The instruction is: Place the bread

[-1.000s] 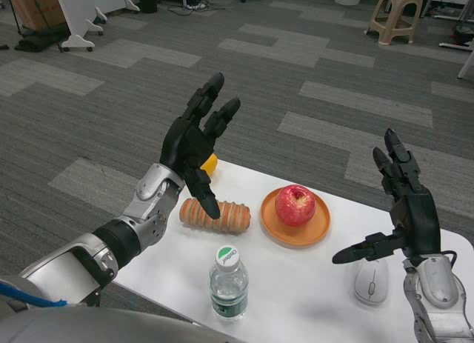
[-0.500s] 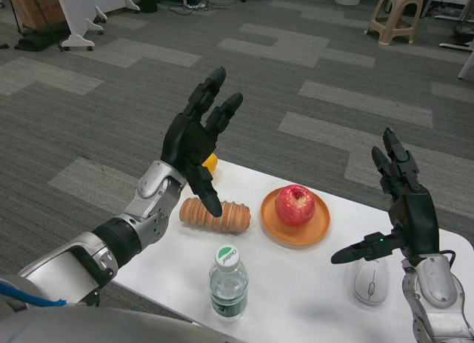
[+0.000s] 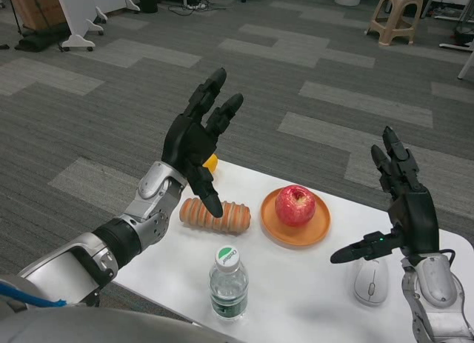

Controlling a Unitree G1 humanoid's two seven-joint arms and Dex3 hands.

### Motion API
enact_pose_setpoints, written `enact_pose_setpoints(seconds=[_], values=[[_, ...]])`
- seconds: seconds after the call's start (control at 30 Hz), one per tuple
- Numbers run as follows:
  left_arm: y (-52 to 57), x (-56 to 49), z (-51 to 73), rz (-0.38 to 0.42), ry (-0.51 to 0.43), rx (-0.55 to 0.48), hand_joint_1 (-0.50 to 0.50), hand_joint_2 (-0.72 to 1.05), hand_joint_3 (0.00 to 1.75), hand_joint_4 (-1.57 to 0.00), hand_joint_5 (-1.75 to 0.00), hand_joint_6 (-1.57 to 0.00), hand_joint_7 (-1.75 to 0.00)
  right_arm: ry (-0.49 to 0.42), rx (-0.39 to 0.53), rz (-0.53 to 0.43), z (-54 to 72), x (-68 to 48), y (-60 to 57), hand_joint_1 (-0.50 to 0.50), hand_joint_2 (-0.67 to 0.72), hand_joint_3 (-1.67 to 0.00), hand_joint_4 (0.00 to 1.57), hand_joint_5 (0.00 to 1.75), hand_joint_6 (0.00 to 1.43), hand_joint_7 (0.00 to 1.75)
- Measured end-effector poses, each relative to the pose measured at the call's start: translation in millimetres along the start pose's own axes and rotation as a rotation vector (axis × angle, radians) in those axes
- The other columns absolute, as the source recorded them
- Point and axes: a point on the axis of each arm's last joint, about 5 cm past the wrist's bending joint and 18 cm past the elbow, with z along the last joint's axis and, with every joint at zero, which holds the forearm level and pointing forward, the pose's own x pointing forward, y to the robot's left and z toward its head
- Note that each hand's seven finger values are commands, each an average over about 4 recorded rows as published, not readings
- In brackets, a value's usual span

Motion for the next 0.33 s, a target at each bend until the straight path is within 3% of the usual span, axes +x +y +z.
enact_pose_setpoints(seconds=[0.33], values=[[-0.3,0.0,-0.2,-0.001,0.001,0.000,-0.49,-0.64,0.09,0.00,-0.31,0.00,-0.07,0.000,0.000,0.000,0.0,0.0,0.0,-0.40,0.15,0.00,0.00,0.16,0.00,0.00]])
